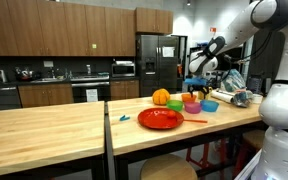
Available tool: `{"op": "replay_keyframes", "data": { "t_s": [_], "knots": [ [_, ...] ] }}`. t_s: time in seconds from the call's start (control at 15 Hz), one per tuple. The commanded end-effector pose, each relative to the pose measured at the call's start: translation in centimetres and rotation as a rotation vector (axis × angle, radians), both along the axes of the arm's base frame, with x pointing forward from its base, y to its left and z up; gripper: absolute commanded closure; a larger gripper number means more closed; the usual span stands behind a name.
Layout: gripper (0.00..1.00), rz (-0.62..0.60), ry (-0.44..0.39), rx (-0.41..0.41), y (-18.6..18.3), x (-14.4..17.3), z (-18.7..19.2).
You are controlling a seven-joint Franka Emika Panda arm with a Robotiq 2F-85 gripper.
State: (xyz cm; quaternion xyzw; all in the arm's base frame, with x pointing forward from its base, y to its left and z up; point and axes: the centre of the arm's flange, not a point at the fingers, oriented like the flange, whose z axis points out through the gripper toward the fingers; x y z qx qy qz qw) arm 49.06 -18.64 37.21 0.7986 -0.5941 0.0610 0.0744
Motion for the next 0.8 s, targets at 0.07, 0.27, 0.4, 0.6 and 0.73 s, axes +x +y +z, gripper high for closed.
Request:
{"op": "replay_keyframes", "data": {
  "t_s": [0.07,0.27,0.4,0.6,0.73],
  "knots": [
    [0.25,-0.079,0.005,0.018,-0.47,0.85,-1.00],
    [0.39,-0.096,0.007,0.029,-0.60,0.98,-1.35],
    [0.56,-0.098,0.004,0.036,-0.53,1.08,-1.37],
    [0.79,-0.091,-0.002,0.051,-0.27,1.21,-1.33],
    [0.94,-0.082,-0.008,0.057,-0.04,1.19,-1.17]
  ]
}}
